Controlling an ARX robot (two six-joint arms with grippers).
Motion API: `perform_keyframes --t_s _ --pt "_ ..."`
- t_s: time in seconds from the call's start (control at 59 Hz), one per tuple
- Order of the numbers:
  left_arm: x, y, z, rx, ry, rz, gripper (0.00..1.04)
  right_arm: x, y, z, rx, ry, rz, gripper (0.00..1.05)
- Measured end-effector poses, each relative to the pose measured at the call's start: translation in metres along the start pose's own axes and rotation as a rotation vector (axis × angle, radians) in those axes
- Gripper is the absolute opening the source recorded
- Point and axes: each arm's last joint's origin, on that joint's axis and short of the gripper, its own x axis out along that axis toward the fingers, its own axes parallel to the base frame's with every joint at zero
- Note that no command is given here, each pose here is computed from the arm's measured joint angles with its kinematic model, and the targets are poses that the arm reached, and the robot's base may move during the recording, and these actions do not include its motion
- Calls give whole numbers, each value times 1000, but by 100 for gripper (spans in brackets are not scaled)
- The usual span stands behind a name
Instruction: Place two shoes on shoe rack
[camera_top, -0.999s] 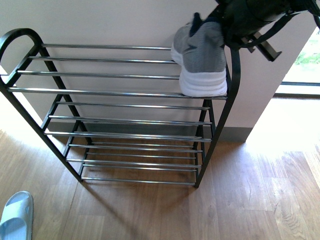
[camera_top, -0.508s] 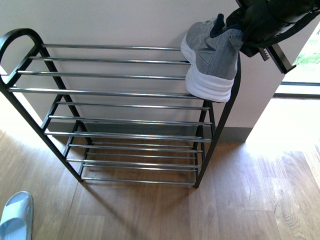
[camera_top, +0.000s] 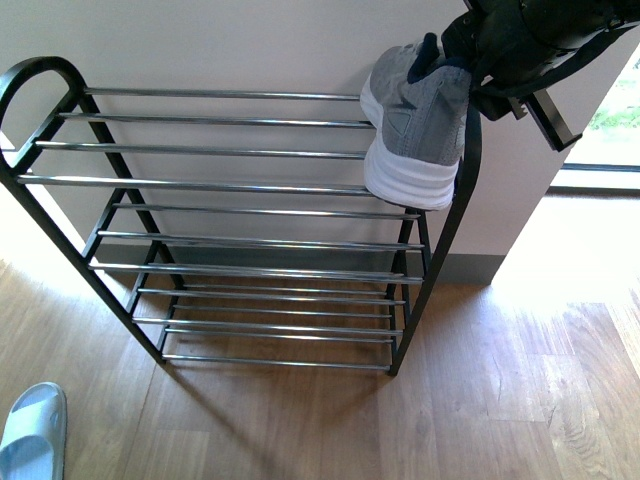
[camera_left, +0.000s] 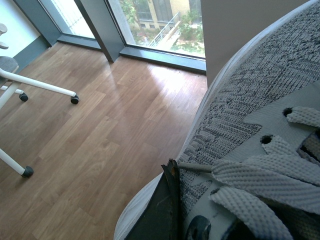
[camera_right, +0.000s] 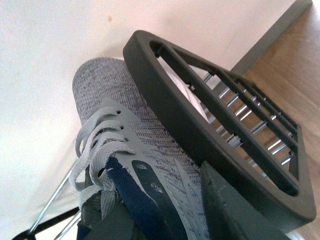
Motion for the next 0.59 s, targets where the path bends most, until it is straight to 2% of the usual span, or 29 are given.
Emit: perform_keyframes --t_s 0.068,0.136,0.254,0.339,0.356,0.39,0.424,0.508,0.593 --pt "0 0 0 0 0 1 2 -9 1 4 11 26 17 48" --pt "0 0 0 0 0 1 2 -21 3 10 10 49 35 58" --pt "0 0 0 0 0 0 2 -51 12 24 -90 33 101 76" --pt "0 0 0 0 0 -1 2 -101 18 44 -400 -208 209 96" --pt "0 0 0 0 0 0 2 -108 17 48 -465 -244 231 97" --pt "0 0 0 0 0 0 2 -120 14 52 -610 -321 253 95" --pt "0 0 0 0 0 2 2 -129 9 56 -698 -453 284 88" --pt "0 0 0 0 0 1 2 -137 -8 59 -804 -612 330 76" --pt "0 0 0 0 0 0 2 -139 -31 57 -859 -664 326 66"
